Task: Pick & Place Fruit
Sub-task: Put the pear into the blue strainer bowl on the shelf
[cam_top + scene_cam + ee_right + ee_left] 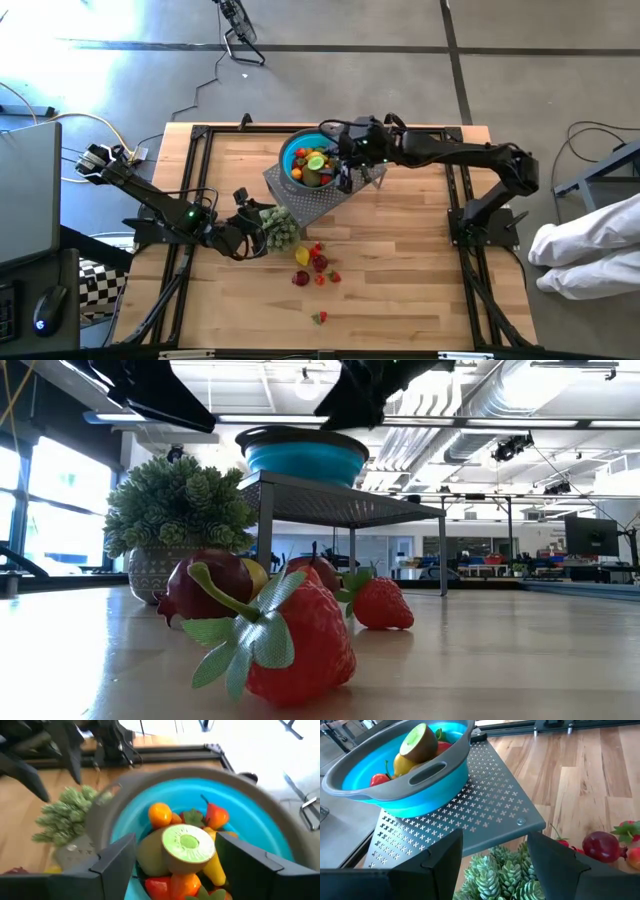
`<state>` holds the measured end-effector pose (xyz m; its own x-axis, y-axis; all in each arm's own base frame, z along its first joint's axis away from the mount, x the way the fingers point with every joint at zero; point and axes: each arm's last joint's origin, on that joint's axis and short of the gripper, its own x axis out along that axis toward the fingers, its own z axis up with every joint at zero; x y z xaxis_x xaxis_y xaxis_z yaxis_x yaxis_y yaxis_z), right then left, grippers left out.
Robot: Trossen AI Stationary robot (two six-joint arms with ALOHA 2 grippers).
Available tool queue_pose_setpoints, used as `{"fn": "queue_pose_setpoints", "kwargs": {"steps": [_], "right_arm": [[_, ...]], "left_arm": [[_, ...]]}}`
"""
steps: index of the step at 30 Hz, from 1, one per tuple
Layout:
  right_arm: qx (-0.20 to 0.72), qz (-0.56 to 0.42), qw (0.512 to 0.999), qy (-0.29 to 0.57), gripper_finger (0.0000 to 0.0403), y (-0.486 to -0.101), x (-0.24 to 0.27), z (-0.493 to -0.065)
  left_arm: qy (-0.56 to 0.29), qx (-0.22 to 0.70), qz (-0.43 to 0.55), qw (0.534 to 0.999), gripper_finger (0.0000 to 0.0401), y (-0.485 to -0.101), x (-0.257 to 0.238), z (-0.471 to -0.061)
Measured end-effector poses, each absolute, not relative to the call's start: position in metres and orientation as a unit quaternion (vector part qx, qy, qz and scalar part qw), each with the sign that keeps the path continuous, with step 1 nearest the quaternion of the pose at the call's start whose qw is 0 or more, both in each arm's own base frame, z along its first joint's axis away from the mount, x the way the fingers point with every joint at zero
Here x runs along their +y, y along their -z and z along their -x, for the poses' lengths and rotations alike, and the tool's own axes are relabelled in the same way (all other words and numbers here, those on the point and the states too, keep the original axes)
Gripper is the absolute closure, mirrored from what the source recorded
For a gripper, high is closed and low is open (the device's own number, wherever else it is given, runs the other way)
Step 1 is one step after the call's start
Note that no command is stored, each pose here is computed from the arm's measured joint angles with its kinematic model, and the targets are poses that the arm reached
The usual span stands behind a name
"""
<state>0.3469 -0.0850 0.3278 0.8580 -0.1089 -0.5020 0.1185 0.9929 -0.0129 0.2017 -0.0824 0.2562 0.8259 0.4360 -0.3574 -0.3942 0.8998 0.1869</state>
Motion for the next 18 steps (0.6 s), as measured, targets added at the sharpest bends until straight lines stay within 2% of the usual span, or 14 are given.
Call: {"fn": "queue_pose_setpoints", "kwargs": {"steps": [9,18], "right_arm": [[0.189,0.009,0.981,0.037,0.0197,-0.375,-0.06,-0.315],[0.144,0.022,0.989,-0.005,0.0228,-0.41,-0.027,-0.276]], "left_arm": [[-0.217,0.199,-0.052,0.954,0.0183,-0.256,-0.082,-0.202],[-0.217,0.198,-0.049,0.955,0.0183,-0.256,-0.082,-0.202]]}}
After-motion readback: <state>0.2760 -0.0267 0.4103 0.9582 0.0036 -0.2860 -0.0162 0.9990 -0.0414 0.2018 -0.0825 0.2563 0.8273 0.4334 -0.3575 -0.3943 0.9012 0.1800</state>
